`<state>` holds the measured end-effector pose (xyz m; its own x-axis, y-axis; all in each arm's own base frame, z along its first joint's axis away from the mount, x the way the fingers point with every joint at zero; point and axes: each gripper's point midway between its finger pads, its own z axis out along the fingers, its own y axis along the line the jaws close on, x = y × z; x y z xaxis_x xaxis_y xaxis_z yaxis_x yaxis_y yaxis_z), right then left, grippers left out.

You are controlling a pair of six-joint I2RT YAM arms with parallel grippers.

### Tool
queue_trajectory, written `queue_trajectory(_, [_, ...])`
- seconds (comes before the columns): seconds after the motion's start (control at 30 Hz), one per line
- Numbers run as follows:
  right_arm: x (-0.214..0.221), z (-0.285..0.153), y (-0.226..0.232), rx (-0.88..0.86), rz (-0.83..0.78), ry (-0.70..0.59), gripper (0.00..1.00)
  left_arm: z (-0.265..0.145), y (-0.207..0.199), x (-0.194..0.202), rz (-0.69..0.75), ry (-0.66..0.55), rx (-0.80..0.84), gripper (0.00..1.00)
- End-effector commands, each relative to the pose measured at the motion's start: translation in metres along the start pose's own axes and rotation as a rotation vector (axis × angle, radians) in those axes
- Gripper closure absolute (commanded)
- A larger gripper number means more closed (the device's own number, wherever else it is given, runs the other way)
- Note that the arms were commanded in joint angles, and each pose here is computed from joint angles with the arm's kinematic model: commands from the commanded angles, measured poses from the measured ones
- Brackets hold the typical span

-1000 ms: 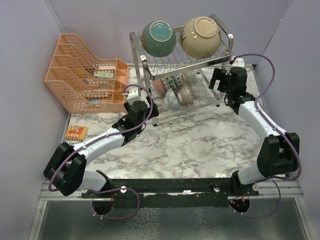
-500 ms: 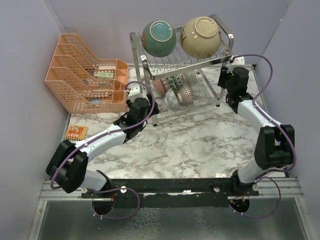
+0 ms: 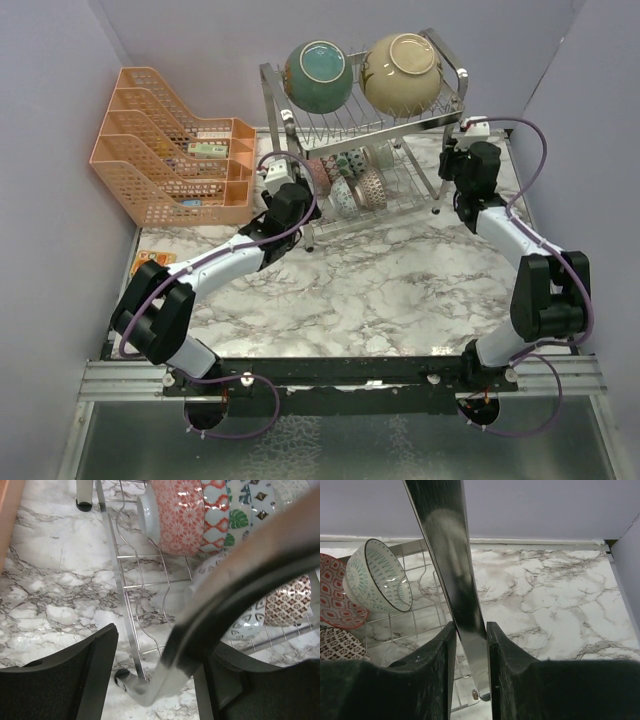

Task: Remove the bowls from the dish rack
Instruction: Adjust the dish rack at the center of the board.

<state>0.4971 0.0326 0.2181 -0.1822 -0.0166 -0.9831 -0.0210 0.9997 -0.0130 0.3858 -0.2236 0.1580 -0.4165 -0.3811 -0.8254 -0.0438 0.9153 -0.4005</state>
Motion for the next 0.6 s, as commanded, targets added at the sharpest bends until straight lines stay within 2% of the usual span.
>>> queue_trajectory(0.0, [-0.037, -0.022, 0.014, -0.078, 0.042, -0.109, 0.75, 0.012, 0.007, -0.009, -0.014, 0.006, -0.025, 0.40])
queue_trajectory(0.17, [-0.040, -0.036, 0.037, -0.212, 0.046, -0.130, 0.76, 0.019, 0.020, -0.017, -0.020, -0.003, -0.054, 0.40])
queue_trajectory(0.57, [-0.006, -0.064, 0.086, -0.490, 0.154, -0.031, 0.88, 0.040, 0.046, -0.045, -0.030, -0.022, -0.104, 0.40])
